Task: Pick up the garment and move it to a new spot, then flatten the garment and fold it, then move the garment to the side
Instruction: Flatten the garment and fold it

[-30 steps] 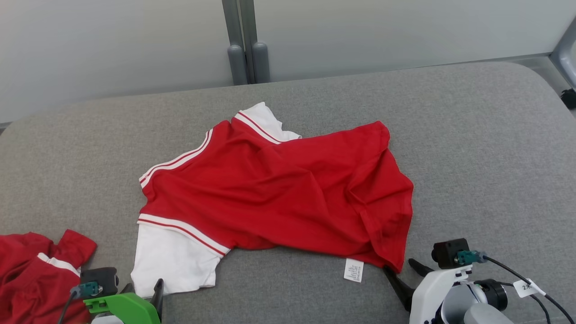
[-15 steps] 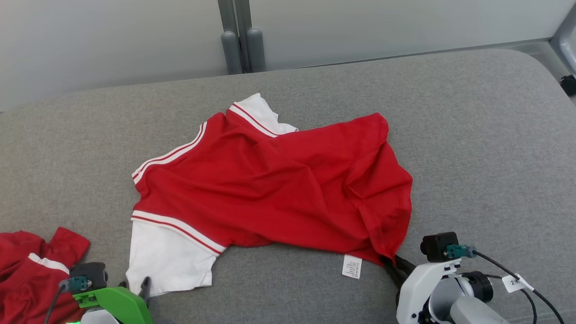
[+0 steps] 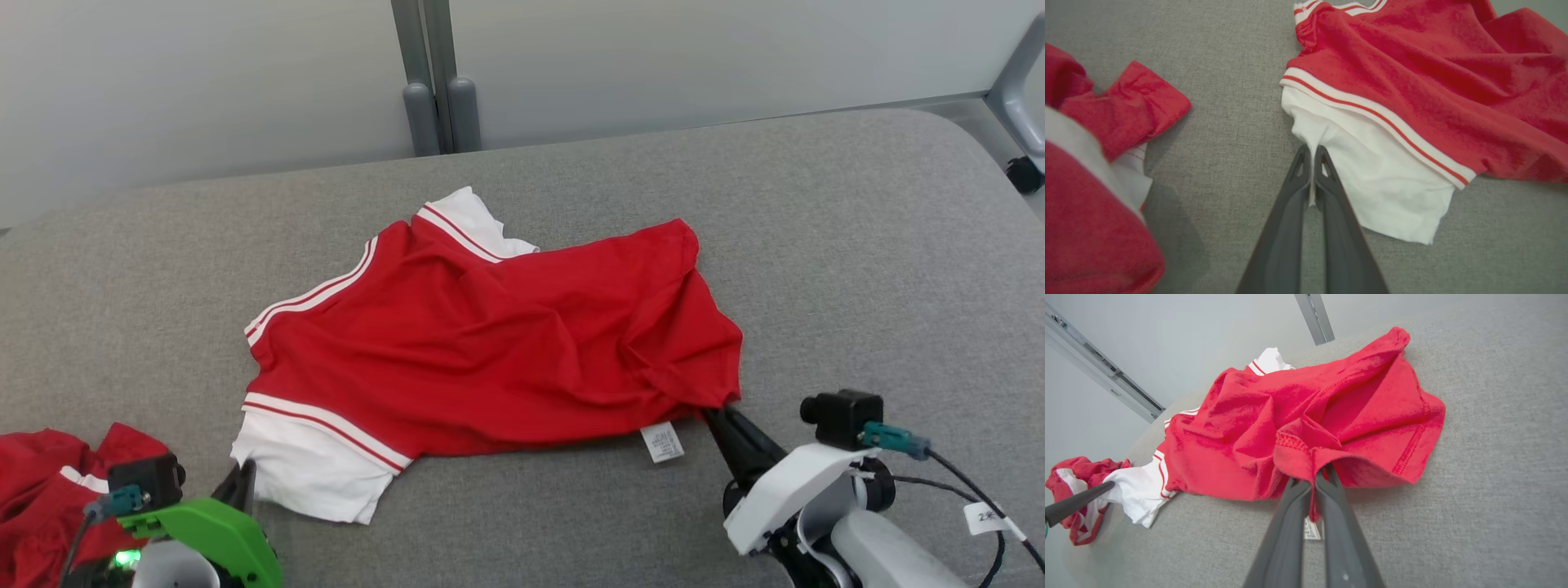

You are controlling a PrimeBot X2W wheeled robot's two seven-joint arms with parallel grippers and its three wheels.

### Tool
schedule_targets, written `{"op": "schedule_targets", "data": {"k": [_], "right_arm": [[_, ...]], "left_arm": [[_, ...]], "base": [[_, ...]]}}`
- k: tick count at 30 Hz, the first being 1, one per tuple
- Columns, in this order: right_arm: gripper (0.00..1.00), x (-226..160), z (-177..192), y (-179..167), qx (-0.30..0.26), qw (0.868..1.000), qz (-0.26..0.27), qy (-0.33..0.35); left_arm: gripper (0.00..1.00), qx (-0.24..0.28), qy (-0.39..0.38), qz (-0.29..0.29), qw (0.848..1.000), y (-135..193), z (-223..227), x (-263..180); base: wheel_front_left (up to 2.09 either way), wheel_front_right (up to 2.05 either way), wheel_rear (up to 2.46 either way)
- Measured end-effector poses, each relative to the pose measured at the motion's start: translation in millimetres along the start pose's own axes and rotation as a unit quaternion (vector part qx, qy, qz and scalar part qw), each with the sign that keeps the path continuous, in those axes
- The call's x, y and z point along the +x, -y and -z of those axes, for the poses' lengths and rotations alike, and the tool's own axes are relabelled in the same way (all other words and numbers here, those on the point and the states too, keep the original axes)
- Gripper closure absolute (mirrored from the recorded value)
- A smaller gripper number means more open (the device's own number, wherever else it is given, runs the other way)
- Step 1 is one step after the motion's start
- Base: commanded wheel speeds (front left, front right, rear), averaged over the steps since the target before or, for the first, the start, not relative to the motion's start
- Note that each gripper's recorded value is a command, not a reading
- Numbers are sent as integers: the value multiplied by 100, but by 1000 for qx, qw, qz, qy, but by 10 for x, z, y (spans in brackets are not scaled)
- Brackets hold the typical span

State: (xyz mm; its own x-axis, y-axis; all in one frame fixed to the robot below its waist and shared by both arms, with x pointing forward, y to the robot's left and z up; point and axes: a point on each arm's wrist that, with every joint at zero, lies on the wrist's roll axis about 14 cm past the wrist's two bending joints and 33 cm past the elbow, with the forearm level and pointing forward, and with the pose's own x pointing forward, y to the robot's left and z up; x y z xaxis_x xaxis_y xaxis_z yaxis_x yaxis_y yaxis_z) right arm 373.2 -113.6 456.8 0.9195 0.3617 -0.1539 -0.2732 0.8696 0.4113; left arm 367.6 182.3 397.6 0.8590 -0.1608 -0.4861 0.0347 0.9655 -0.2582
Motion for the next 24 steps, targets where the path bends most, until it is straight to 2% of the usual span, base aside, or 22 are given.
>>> {"op": "schedule_targets", "data": {"k": [6,11,17,24], "right_arm": [[100,219,-802,-122,10,994,-46,102],[100,565,-1462,-180,13,986,-81,146],[100,1099,-2219,-197,15,977,-104,186],[100,1623,-2941,-156,9,966,-103,238]], "left_arm": [[100,34,87,57,994,326,-847,178],[100,64,120,100,986,635,-1588,481],[100,96,167,107,975,821,-2520,904],[100,120,267,108,950,1089,-3635,1163]], "base": [[0,0,0],[0,0,0],[0,0,0],[0,0,0]]}}
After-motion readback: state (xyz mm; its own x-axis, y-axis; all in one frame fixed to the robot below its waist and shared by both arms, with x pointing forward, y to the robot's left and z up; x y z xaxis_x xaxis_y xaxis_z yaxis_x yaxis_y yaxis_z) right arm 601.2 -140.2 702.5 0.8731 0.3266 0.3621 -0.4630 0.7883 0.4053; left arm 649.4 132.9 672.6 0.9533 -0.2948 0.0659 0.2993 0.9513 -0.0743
